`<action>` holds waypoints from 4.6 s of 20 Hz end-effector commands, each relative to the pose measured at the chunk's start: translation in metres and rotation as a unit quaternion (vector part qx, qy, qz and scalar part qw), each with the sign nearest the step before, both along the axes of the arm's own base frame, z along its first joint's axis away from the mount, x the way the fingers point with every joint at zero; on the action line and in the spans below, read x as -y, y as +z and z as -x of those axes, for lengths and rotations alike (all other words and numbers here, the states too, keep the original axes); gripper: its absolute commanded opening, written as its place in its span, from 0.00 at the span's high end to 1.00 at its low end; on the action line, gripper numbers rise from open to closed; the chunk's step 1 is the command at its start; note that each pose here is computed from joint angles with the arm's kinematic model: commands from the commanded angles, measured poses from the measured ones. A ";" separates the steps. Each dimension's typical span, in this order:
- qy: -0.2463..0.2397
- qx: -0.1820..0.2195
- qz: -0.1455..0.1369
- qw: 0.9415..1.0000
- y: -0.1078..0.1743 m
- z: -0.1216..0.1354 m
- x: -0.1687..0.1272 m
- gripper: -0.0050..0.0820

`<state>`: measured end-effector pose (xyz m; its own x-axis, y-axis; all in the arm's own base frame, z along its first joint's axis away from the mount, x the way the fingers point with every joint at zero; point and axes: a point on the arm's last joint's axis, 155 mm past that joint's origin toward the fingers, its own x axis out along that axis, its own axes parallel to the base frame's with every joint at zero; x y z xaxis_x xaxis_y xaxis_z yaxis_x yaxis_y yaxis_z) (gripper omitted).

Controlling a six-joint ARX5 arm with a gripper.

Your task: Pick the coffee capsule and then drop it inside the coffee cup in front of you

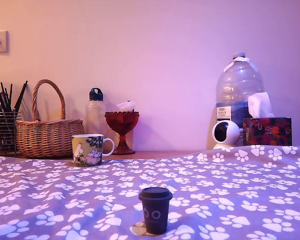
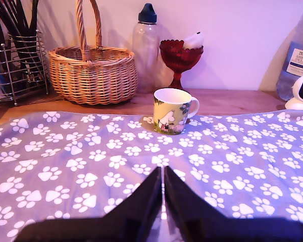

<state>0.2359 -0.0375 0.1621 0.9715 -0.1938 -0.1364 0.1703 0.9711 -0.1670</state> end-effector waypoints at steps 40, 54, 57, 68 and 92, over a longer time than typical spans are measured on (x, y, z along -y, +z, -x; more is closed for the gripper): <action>-0.377 -0.020 -0.019 0.926 -0.006 0.045 0.161 0.59; -0.397 -0.068 -0.105 0.909 -0.058 0.038 0.176 0.36; -0.399 -0.091 -0.109 0.906 -0.072 0.036 0.178 0.36; -0.402 -0.078 -0.151 0.900 -0.085 0.022 0.186 0.31; -0.553 -0.196 -0.211 0.782 -0.116 0.035 0.262 0.35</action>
<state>0.2030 -0.2976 0.0521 0.1271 -0.7514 -0.6476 0.9588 0.2604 -0.1140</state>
